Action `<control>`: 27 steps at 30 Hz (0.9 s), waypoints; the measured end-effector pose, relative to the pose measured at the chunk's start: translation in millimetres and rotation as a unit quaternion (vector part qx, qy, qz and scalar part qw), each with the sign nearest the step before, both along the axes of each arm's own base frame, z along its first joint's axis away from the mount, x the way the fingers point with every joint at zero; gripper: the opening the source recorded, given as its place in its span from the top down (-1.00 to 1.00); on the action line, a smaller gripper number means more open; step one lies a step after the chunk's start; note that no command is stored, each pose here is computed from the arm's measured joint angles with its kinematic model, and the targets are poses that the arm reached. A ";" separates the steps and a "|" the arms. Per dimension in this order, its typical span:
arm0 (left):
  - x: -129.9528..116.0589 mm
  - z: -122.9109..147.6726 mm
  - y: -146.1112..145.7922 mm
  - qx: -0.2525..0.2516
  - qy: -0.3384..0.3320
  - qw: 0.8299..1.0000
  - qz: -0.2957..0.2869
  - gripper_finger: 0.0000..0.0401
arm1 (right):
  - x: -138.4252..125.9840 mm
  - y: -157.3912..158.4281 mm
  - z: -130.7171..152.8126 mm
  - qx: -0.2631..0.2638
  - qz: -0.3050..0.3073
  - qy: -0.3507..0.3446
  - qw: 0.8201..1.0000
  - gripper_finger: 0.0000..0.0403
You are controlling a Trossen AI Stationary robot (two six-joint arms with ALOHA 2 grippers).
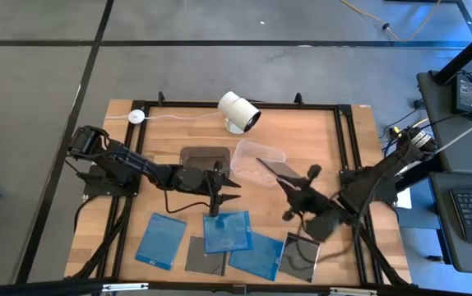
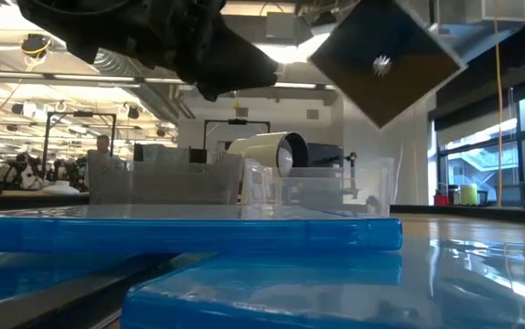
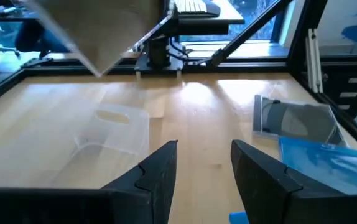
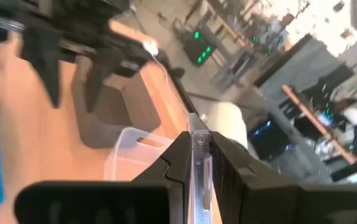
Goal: Pick & place jewel cases by type
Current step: Put the top right black cd case into the transparent bin
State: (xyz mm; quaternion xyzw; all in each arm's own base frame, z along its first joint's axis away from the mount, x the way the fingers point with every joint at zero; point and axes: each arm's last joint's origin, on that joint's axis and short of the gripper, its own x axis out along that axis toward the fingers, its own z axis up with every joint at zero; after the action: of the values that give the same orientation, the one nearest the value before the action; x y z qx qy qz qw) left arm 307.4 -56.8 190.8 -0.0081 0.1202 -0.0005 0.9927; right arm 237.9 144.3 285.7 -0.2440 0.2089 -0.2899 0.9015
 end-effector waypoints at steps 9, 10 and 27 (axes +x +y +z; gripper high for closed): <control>-0.4 -2.4 4.1 0.053 0.009 0.999 -0.006 0.25 | 36.8 -60.3 -1.8 0.091 -0.015 0.040 0.995 0.75; -0.1 -2.4 5.5 0.056 0.009 0.998 -0.003 0.25 | 40.0 -66.0 -1.1 0.099 -0.016 0.037 0.994 0.75; -2.2 -13.6 17.3 0.032 0.070 0.997 0.023 0.26 | 56.2 -117.8 -0.7 0.139 0.001 0.066 0.988 0.75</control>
State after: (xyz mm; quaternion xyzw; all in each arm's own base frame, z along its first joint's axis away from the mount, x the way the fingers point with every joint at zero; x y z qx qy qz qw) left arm 305.2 -39.6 177.2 0.0212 0.1887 0.0270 0.9814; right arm 294.1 26.5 285.1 -0.1351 0.3058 -0.2400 0.9114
